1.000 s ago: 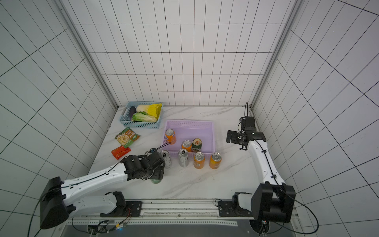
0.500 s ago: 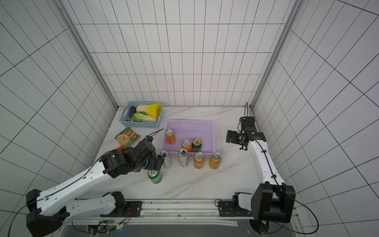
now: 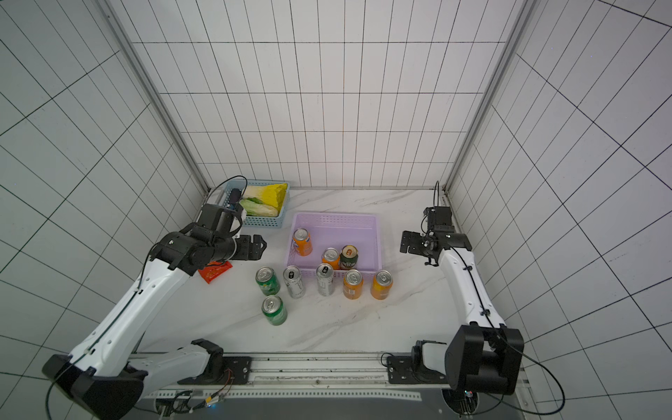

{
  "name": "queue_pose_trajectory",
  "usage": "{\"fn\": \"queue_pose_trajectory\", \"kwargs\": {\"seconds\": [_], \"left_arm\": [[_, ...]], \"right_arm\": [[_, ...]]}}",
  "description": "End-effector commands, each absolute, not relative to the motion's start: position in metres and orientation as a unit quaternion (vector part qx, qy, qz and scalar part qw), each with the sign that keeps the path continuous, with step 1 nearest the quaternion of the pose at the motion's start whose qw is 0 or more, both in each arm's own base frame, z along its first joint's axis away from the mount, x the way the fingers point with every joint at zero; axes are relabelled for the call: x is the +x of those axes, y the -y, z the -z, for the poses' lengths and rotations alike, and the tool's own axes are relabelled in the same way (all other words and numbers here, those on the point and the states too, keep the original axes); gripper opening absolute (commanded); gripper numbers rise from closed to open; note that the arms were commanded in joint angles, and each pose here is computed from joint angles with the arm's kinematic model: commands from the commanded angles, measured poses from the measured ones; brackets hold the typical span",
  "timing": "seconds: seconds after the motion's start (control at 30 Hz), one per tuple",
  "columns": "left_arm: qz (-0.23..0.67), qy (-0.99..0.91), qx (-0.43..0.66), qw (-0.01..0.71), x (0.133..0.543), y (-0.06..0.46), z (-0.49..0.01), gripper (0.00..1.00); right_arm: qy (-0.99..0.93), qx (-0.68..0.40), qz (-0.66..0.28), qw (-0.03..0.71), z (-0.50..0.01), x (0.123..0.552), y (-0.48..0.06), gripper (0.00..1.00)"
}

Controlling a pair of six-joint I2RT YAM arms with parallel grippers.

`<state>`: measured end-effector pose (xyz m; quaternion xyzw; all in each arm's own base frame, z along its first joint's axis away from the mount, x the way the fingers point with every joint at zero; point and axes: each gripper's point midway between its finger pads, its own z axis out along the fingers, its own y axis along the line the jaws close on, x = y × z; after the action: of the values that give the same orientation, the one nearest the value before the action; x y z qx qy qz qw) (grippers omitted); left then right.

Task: Take out the drinks from the basket
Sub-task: Pick up the drink from the basket.

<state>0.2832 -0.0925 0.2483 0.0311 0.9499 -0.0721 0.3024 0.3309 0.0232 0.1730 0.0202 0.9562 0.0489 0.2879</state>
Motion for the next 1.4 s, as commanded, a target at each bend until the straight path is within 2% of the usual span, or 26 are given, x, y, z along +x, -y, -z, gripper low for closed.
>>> {"fn": "queue_pose_trajectory", "kwargs": {"seconds": [0.0,0.57,0.87,1.37], "left_arm": [[0.078,-0.944,0.055,0.315,0.296,0.089,-0.253,0.98],[0.109,-0.935,-0.064,0.331,0.342,0.063,-0.211,0.98],[0.132,-0.949,-0.083,0.274,0.349,0.06,-0.171,0.98],[0.154,-0.94,-0.098,0.288,0.348,0.057,-0.177,0.98]], "right_arm": [[-0.96,0.02,-0.048,0.274,-0.16,0.328,-0.021,1.0],[-0.96,0.017,-0.051,0.276,-0.161,0.328,-0.022,1.0],[-0.953,0.006,-0.07,0.294,-0.169,0.329,-0.029,0.99],[-0.957,-0.049,-0.077,0.277,-0.185,0.333,-0.073,0.99]]}}
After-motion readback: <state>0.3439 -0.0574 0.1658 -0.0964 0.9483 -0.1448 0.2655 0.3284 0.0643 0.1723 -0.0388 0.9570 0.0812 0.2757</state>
